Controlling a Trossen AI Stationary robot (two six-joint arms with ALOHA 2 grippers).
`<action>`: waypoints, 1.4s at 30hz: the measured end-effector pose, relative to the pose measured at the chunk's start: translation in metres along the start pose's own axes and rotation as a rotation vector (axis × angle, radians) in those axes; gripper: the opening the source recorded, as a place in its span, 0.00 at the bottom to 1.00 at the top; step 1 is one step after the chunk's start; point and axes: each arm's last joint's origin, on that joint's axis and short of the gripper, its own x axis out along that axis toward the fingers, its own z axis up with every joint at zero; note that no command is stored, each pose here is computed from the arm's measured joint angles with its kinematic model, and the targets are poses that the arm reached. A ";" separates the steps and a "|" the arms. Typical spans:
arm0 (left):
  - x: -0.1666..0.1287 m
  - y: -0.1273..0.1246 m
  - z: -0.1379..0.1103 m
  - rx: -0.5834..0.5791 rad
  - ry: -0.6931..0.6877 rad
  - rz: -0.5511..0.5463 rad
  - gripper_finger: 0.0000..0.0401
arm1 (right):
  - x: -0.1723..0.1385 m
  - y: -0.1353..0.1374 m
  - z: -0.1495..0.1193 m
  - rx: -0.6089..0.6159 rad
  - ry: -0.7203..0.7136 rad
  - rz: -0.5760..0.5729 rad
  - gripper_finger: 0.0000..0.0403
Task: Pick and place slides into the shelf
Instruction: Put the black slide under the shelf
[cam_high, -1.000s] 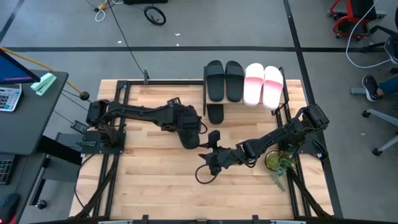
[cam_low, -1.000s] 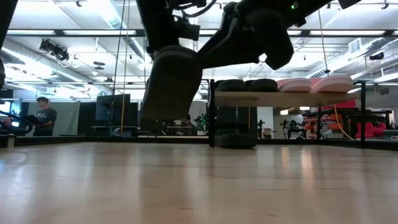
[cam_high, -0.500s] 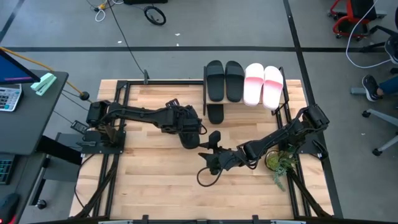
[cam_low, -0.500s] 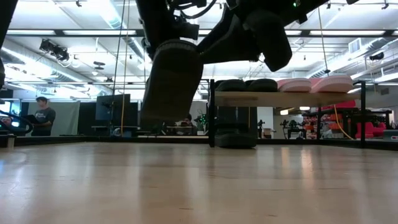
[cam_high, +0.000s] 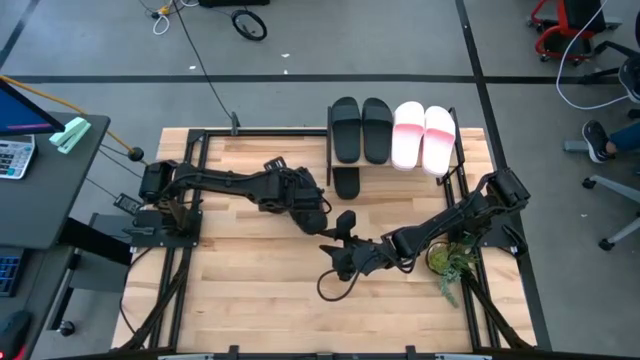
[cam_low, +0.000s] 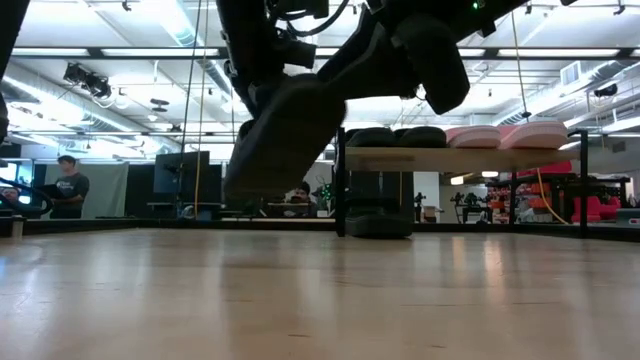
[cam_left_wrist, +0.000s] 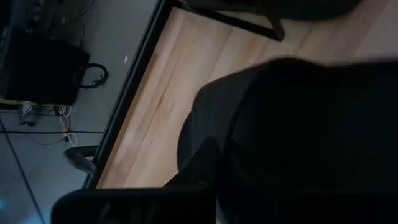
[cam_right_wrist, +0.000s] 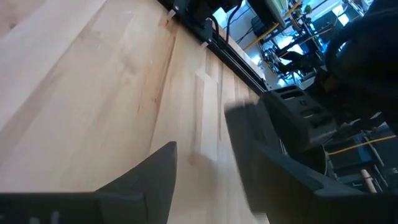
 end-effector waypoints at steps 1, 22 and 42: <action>0.000 0.000 0.000 0.001 0.003 0.003 0.04 | -0.001 0.001 0.000 -0.001 -0.002 0.002 0.52; 0.016 -0.016 -0.012 -0.011 -0.016 -0.053 0.04 | 0.004 -0.005 -0.003 -0.031 0.027 -0.038 0.51; -0.002 -0.032 0.001 0.055 -0.138 -0.188 0.06 | 0.005 -0.005 -0.007 -0.025 0.055 -0.018 0.39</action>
